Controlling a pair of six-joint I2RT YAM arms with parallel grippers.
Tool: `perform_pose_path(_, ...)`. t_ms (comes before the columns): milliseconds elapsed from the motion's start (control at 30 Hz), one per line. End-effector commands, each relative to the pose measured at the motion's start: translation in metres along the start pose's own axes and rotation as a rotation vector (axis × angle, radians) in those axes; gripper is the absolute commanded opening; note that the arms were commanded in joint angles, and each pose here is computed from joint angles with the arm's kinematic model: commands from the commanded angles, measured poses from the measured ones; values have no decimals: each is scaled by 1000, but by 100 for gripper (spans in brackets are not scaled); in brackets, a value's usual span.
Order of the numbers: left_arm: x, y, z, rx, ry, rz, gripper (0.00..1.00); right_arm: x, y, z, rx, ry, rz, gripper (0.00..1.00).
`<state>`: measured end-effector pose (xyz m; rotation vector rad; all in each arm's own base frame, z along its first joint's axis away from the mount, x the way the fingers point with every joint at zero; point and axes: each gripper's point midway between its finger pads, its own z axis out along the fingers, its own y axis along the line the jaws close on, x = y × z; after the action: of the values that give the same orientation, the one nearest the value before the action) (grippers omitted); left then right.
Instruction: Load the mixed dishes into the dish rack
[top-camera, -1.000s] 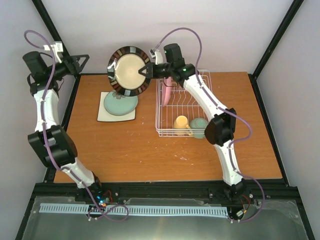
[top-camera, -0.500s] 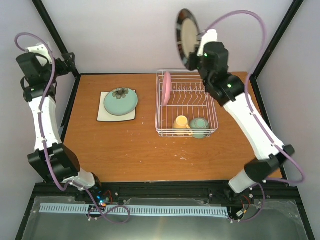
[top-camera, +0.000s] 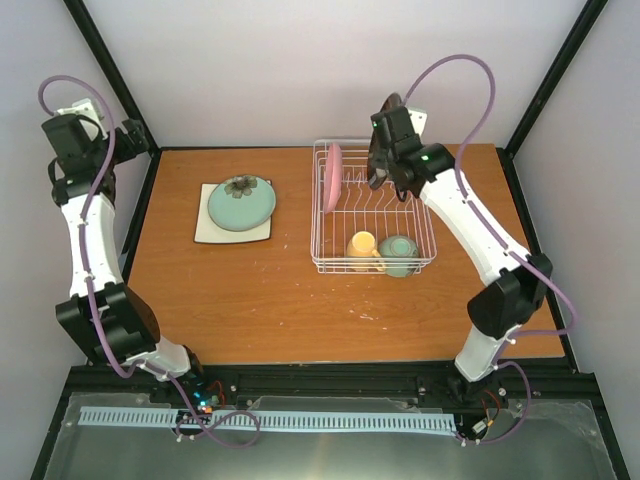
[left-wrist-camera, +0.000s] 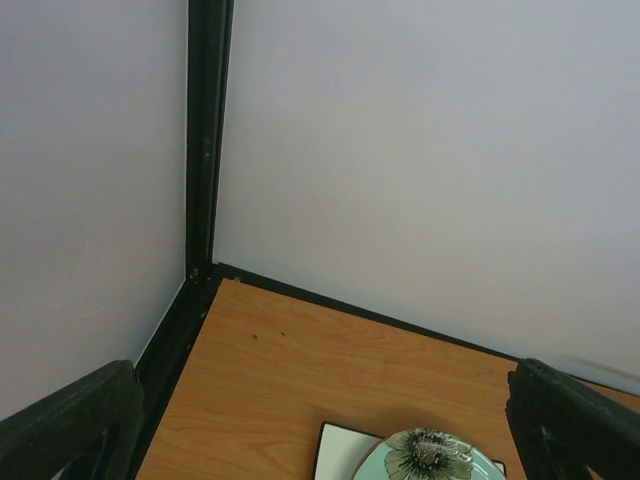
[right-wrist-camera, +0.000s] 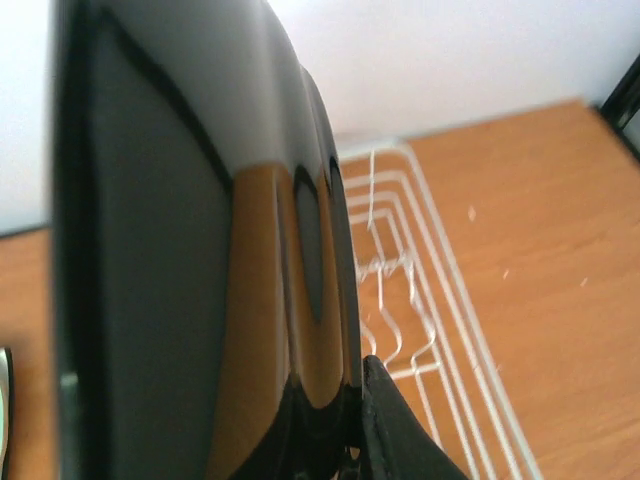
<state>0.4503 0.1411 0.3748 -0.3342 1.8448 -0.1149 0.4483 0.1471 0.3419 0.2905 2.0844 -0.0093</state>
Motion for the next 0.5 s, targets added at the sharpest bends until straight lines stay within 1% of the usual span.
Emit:
perform_pose_path(0,8,8,-1,-42,19,12,100,-18,9,-2,-79,-6,204,3)
perform_pose_path(233,18,15,0,-72,38,15,100,6,17,20,-82,76,194,3)
perform_pose_path(467,28,19,2,-87,56,15,100,20,27,34,-97,120,174,3)
